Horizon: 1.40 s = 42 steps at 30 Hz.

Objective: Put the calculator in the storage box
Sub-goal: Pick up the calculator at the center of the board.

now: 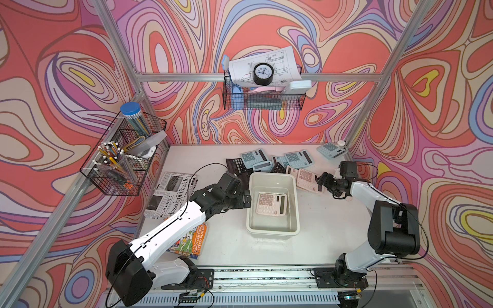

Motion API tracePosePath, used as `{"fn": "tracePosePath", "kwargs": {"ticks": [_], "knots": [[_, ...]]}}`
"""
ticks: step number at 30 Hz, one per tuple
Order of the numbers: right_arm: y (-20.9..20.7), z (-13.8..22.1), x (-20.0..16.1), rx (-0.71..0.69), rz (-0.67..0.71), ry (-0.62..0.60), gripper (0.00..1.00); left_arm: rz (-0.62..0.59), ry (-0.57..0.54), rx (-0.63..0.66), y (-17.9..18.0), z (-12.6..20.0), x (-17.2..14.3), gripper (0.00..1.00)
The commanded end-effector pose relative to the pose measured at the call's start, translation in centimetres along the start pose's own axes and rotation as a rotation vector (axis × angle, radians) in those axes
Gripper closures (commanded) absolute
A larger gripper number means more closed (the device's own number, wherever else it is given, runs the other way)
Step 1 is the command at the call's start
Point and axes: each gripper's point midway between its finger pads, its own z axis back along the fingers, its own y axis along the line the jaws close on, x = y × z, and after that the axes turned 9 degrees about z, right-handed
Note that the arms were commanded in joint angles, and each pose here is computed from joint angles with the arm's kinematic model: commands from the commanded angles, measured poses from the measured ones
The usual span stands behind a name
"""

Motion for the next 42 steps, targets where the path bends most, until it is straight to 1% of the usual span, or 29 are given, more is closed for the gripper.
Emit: {"fn": "tracePosePath", "kwargs": {"ticks": [1,4,6,10,15,18,22,28,32,34,38,41,42], "knots": [[-0.4,-1.3,-0.5,0.062,-0.010,0.014,0.20,0.002,-0.014,-0.050,-0.4,0.0,1.0,0.01],[-0.7,-2.3,-1.3,0.085,-0.024,0.054,0.23,-0.006,0.024,-0.072,-0.8,-0.1,1.4,0.01],[-0.8,-2.6,-1.9,0.090,-0.029,0.072,0.24,-0.016,0.033,-0.071,-0.7,0.0,1.3,0.01],[-0.3,-2.9,-2.6,0.131,-0.053,0.082,0.24,-0.011,0.036,-0.120,-0.8,-0.1,0.7,0.01],[0.5,-3.8,-3.1,0.199,-0.101,0.093,0.25,-0.002,0.053,-0.134,-0.5,0.4,0.1,0.01],[0.3,-5.0,-3.9,0.216,-0.137,0.122,0.27,0.003,0.035,-0.132,0.1,1.0,0.1,0.01],[0.4,-5.4,-4.1,0.232,-0.150,0.126,0.27,0.027,0.017,-0.126,1.3,1.4,0.3,0.01],[0.7,-5.5,-4.1,0.252,-0.161,0.123,0.29,0.051,0.041,-0.118,2.2,0.8,0.1,0.01],[0.9,-4.8,-4.2,0.260,-0.156,0.110,0.34,0.058,0.050,-0.116,2.3,0.6,0.1,0.01],[1.1,-4.2,-4.1,0.261,-0.147,0.102,0.38,0.061,0.053,-0.115,2.3,0.5,0.1,0.01],[1.7,-2.4,-3.3,0.264,-0.118,0.062,0.45,0.072,0.057,-0.117,2.3,0.2,0.2,0.01],[2.1,-1.5,-3.0,0.277,-0.109,0.039,0.54,0.080,0.062,-0.114,2.3,0.1,0.1,0.01],[2.2,-1.3,-2.9,0.283,-0.110,0.035,0.59,0.082,0.064,-0.112,2.3,0.0,0.1,0.01]]}}
